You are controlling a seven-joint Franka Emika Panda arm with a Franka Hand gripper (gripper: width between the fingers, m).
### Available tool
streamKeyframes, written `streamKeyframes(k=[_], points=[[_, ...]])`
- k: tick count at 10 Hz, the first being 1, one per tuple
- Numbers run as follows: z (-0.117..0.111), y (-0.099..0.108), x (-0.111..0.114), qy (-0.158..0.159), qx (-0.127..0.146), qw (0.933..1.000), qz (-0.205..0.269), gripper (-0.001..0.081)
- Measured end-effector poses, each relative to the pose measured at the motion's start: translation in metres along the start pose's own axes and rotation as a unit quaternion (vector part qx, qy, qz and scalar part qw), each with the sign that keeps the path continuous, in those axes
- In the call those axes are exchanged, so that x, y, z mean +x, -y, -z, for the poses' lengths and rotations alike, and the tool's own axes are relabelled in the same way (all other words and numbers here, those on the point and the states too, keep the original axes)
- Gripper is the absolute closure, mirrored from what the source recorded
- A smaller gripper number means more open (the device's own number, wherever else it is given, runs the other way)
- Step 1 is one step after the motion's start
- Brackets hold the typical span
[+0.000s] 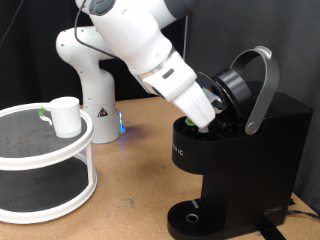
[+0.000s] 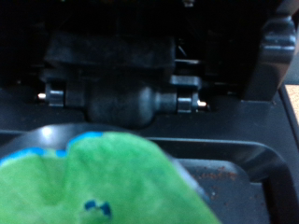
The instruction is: Make a cup of coffee with the keurig machine
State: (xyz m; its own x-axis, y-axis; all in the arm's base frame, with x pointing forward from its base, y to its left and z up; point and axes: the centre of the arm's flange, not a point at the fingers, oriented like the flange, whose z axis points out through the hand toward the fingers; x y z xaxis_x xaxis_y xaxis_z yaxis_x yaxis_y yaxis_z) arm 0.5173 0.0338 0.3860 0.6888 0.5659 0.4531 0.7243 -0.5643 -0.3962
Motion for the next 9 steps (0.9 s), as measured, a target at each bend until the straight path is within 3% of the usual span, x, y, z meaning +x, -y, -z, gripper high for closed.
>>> streamKeyframes(k=[3, 4, 5, 6, 9], points=[[-0.0045, -0.0001, -0.0008, -0.002, 0.002, 1.0000, -0.002, 0.0295], [-0.0052, 0.0000, -0.0011, -0.002, 0.003, 1.0000, -0.003, 0.0113], [-0.0056, 0.0000, -0.0014, -0.003, 0.004, 1.0000, -0.003, 0.0113], [-0.0057, 0.0001, -0.0014, -0.004, 0.004, 1.0000, -0.002, 0.0022], [-0.0058, 0.0001, -0.0015, -0.005, 0.005, 1.0000, -0.002, 0.0005]])
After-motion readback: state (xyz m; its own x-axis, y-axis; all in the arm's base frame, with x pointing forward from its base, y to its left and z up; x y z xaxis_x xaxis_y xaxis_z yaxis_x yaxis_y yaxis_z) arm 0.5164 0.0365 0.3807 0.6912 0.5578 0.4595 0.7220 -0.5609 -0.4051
